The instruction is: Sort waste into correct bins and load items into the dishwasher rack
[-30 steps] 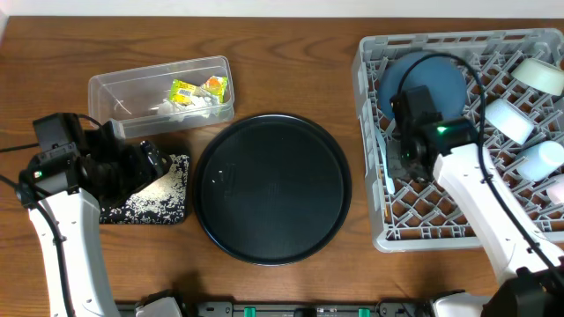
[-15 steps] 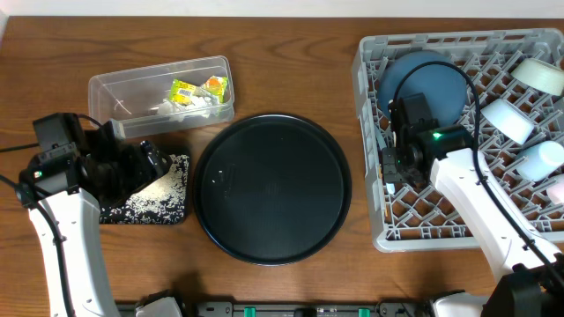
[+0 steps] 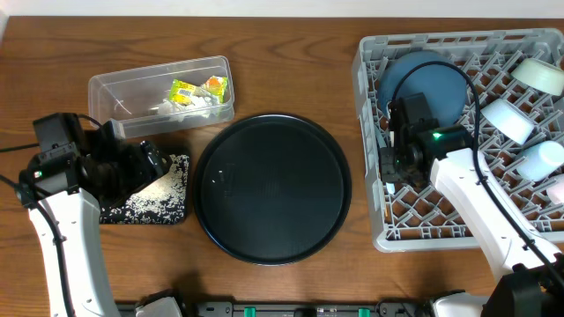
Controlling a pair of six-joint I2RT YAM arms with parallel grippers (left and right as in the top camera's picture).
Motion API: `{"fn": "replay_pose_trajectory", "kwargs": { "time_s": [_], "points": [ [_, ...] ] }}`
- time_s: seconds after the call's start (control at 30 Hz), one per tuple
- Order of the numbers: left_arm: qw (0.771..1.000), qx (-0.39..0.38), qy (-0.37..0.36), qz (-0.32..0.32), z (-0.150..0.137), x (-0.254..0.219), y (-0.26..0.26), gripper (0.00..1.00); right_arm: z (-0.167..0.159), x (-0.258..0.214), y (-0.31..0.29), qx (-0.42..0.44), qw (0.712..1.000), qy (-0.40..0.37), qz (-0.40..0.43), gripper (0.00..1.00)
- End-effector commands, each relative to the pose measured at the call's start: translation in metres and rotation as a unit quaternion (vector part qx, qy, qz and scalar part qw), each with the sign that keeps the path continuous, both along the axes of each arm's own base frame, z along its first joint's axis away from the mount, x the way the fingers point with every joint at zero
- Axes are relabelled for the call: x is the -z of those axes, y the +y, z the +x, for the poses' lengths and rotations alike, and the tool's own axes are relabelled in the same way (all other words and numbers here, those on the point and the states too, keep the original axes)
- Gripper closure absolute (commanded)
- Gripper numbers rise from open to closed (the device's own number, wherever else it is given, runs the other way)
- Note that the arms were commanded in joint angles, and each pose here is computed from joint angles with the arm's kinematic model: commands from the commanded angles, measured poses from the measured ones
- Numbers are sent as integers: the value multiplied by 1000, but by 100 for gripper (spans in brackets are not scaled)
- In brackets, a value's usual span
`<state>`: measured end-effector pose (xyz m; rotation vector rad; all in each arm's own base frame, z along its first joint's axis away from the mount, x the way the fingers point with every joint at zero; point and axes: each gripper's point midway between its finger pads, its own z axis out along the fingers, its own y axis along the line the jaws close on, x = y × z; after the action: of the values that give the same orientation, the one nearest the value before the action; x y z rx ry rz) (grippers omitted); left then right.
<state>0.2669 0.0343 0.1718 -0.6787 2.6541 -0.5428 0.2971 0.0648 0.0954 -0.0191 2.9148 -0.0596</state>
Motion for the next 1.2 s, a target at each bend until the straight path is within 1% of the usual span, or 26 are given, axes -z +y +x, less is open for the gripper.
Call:
{"fn": "replay_pose_trajectory", "kwargs": {
  "time_s": [0.0,0.17,0.3,0.43,0.47,0.5,0.57,0.67,0.73,0.83,0.9,0.93,1.0,1.07,1.17],
  "points": [
    [1000,-6,0,4,2,-2,3,17,-1,0,1,-1,1000,1,4,72],
    [1000,-6,0,4,1,-2,3,17,-1,0,1,-1,1000,1,5,71],
    [1000,1,2,5,1,-2,0,17,2,-1,12,-7,999,-4,34,71],
    [998,24,15,49,1,2,-6,15,12,-14,26,-16,997,-35,74,69],
    [998,32,17,59,2,2,-10,4,17,-20,27,-16,996,-48,79,68],
    [996,40,18,73,4,1,-15,1,22,-26,27,-16,995,-62,82,65],
    [993,66,11,101,10,-1,-29,2,32,-41,25,-19,992,-91,86,57],
    [988,97,-1,124,20,-3,-52,2,50,-64,18,-22,988,-128,86,48],
    [983,125,-2,134,25,-2,-68,2,62,-80,10,-16,984,-153,86,39],
    [976,160,27,148,26,7,-84,2,76,-106,-6,0,979,-183,92,21],
    [967,185,63,163,19,16,-84,2,79,-119,-15,5,975,-191,111,3],
    [963,193,84,170,14,21,-82,2,79,-123,-20,13,975,-189,118,1],
    [956,190,125,185,1,27,-71,2,73,-123,-35,35,976,-175,125,1],
    [952,182,156,190,-12,29,-61,2,61,-117,-49,59,979,-149,127,1],
    [951,167,182,184,-27,26,-50,2,40,-107,-67,97,981,-109,124,1]
  ]
}}
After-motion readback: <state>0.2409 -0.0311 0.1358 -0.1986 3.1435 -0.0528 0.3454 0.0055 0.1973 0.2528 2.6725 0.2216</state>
